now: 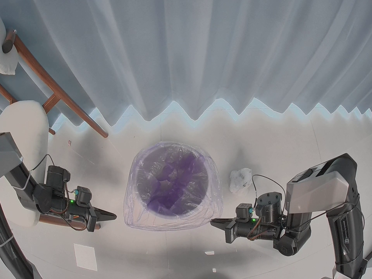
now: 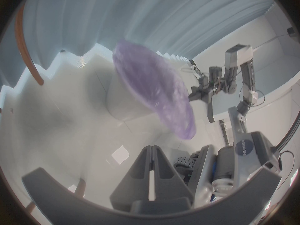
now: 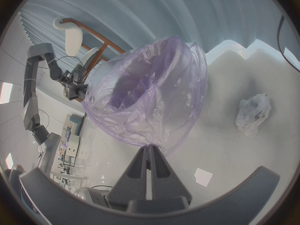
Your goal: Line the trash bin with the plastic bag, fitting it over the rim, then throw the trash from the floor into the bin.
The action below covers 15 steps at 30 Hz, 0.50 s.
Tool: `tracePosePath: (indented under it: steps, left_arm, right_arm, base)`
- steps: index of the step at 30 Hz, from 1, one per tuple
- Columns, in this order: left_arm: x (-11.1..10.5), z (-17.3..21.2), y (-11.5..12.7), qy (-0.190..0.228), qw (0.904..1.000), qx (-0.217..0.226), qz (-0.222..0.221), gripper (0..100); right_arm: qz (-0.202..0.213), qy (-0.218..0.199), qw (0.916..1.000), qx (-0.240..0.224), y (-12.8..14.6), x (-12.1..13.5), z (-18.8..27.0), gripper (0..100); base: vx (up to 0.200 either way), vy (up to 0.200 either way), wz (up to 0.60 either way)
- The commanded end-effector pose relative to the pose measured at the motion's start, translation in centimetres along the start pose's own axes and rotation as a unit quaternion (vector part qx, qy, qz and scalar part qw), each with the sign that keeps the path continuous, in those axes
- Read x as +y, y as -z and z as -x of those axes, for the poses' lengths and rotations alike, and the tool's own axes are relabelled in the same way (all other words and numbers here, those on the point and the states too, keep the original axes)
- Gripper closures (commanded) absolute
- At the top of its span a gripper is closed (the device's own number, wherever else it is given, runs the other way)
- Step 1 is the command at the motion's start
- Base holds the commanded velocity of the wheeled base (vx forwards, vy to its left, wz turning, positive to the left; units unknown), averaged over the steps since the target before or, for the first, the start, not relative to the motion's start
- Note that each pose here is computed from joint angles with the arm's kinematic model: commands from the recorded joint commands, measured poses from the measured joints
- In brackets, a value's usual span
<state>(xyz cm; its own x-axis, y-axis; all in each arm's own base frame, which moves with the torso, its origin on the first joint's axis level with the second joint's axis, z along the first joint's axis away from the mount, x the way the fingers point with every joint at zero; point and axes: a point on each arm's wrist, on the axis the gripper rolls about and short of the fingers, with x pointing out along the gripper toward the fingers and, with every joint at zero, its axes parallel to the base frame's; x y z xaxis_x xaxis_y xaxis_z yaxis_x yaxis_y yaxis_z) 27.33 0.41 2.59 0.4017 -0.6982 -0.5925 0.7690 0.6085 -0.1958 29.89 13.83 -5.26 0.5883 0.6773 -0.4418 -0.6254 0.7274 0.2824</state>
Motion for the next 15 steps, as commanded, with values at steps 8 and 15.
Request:
tracePosePath:
  steps: [8, 15]
  left_arm:
    - [-8.8, 7.7, -7.6, -0.006, 0.9897, -0.143, 0.003, 100]
    - [-12.8, 9.0, -7.2, 0.022, 0.9867, -0.160, -0.019, 100]
  right_arm:
    - [0.000, 0.002, 1.0000, 0.006, 0.3, 0.8, -0.3, 0]
    - [-0.053, -0.023, 0.9979, -0.028, -1.8, 3.5, 4.9, 0]
  base:
    - [0.000, 0.000, 0.00]
    - [0.000, 0.000, 0.00]
